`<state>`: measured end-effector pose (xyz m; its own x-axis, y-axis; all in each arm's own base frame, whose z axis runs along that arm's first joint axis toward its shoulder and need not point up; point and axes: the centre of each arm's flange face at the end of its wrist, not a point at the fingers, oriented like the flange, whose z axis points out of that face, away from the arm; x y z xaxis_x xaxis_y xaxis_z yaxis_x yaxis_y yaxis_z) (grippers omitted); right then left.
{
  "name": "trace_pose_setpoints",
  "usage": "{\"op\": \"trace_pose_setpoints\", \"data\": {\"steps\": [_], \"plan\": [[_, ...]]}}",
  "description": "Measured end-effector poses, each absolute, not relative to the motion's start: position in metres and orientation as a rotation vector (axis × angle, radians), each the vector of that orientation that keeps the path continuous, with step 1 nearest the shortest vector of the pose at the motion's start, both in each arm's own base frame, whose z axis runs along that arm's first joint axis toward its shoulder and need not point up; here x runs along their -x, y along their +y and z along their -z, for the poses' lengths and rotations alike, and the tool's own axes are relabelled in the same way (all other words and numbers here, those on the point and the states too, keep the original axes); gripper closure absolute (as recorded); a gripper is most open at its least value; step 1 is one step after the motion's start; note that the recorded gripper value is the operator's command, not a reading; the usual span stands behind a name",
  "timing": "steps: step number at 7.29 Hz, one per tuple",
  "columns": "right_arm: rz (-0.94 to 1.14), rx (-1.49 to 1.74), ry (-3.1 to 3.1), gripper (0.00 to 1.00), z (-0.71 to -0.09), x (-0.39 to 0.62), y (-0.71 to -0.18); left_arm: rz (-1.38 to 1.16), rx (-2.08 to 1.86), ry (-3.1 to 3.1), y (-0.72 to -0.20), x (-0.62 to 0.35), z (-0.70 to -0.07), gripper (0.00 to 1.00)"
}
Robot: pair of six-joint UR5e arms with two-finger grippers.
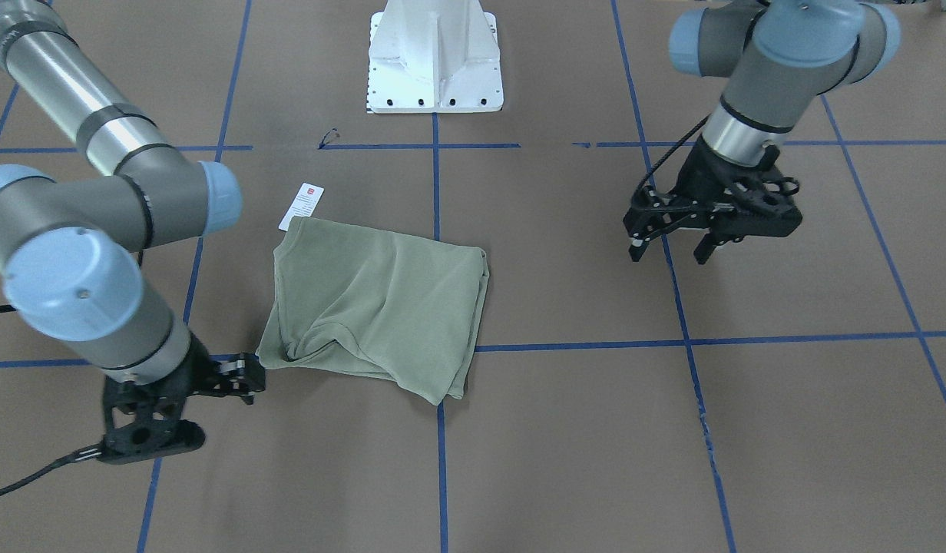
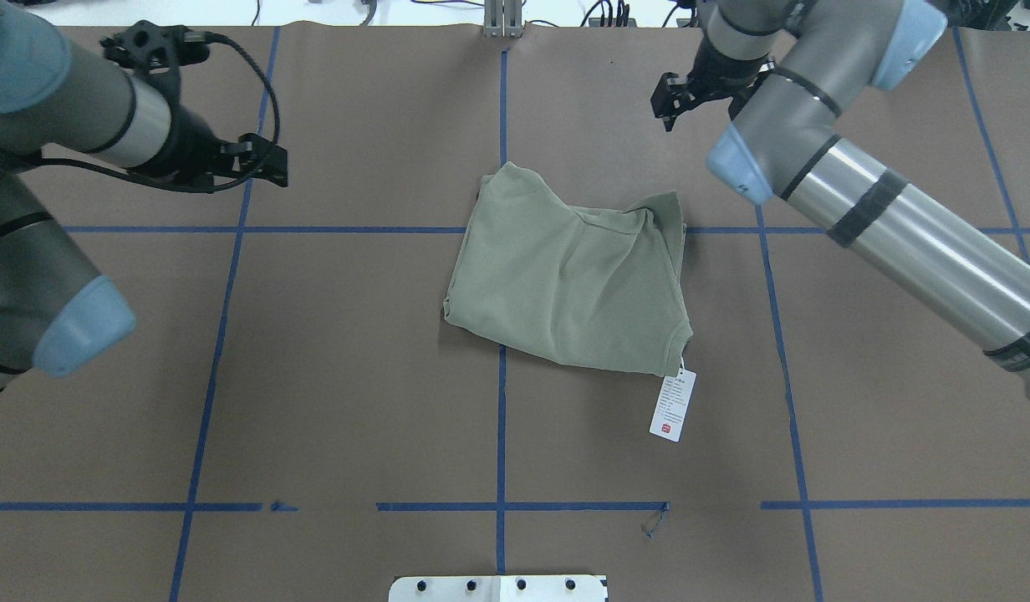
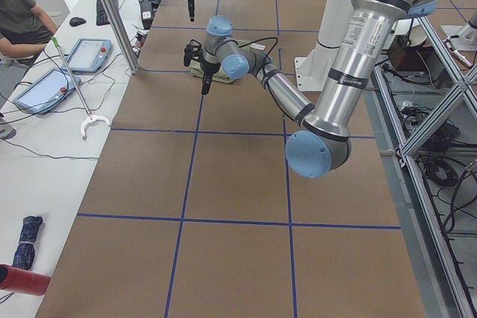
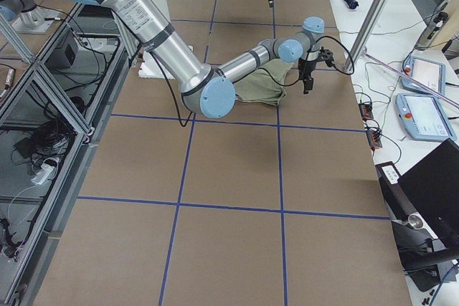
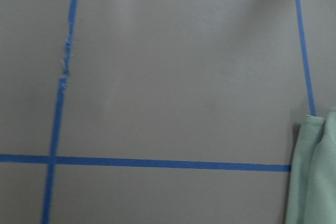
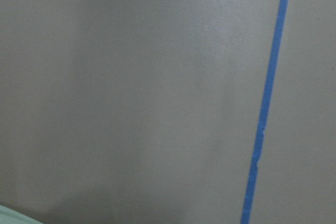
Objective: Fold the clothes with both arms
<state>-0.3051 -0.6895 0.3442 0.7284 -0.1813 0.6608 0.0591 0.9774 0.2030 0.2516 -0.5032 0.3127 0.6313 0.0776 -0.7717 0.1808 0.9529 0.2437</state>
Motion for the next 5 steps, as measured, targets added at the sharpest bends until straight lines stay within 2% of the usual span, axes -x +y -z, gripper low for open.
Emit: {"op": "trace_pose_setpoints", "data": {"steps": [5], "plan": [[0.265,-0.185,-0.792,0.00,-0.531,0.035,-0.620,-0.210,-0.407,0.612,-0.470,-0.019,-0.481,0.00]]}}
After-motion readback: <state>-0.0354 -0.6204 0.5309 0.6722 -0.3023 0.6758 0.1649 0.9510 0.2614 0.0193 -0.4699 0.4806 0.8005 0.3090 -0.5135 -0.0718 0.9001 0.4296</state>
